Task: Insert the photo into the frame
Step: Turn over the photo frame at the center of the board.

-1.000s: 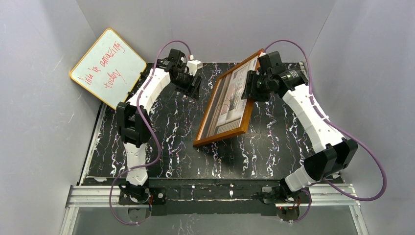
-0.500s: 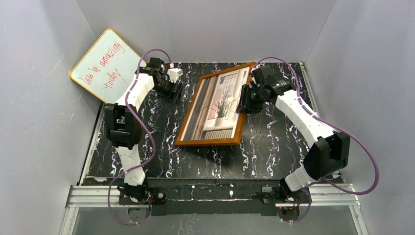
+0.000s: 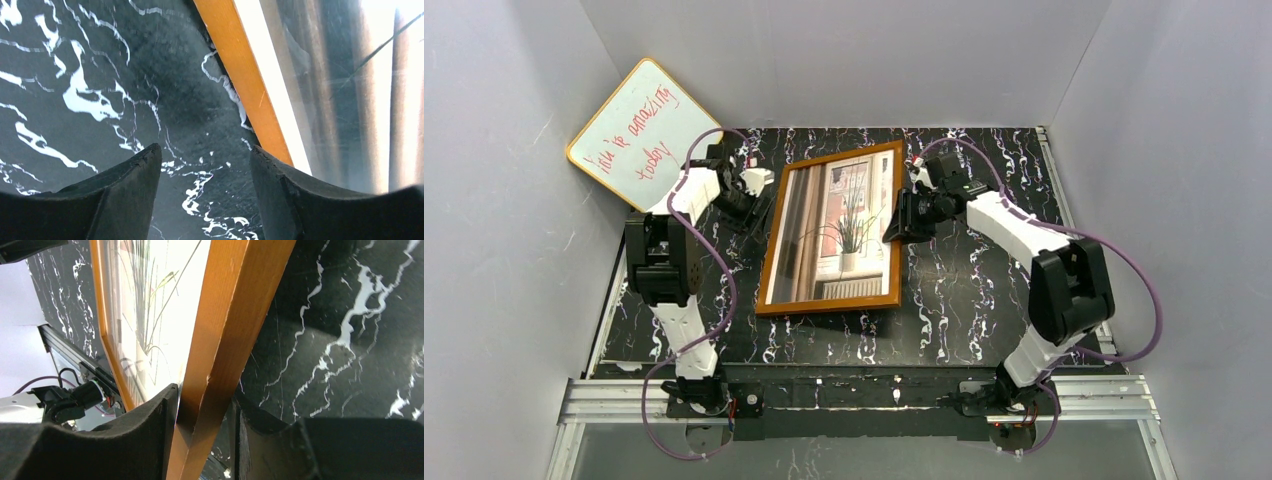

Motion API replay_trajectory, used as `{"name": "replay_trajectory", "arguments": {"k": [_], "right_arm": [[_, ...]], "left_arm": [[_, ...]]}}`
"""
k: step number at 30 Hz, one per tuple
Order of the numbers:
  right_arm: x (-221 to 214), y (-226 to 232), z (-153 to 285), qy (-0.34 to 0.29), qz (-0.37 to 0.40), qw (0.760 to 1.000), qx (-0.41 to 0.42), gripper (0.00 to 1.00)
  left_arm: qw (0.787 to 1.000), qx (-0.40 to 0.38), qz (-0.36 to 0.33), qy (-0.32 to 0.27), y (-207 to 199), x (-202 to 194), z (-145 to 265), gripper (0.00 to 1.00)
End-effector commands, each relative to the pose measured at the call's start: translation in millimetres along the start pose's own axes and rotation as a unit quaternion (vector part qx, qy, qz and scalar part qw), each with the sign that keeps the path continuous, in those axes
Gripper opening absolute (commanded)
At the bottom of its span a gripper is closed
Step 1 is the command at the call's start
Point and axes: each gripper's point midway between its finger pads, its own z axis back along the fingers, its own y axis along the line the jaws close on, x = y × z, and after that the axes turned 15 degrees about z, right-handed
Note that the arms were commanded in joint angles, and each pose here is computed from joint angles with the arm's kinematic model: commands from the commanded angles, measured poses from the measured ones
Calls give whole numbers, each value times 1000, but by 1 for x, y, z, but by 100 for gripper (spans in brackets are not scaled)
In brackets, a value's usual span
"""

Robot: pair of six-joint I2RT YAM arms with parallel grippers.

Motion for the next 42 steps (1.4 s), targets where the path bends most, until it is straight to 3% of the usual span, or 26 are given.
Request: {"name": "replay_trajectory", "arguments": {"k": [1,8,18,22,23,29,30,31,34,39,42], "right_arm": [[19,6,-15,-30,33,997,61,47],[8,-29,-48,1,22,999,34,47],[-12,-54,-75,34,-4,999,11,51],[-14,-63,-78,37,-9,999,-7,60],[-14,-64,-78,37,-9,999,-12,66],[-10,-73,-71,37,-8,998,-53,97],[-7,-74,-69,37,-6,998,-59,98],[-5,-78,-66,37,-5,997,-74,98],[8,-85,-50,18,-2,994,-112,98],[33,-101,-10,-67,1,979,-195,98],[40,-148,33,-126,-36,929,-345,98]], "left_arm": [[999,27,-33,-19,6,-7,21,62],[997,64,-45,-7,26,-27,10,60],[998,59,-35,-1,26,-36,2,59],[998,57,-30,-6,24,-36,2,64],[998,56,-29,-8,23,-35,3,66],[998,46,-21,-22,16,-31,10,90],[998,46,-18,-26,16,-30,12,97],[998,45,-15,-29,14,-29,13,98],[998,39,-9,-42,10,-22,21,98],[996,25,8,-85,5,-3,35,98],[987,-5,56,-149,21,7,43,98]]}}
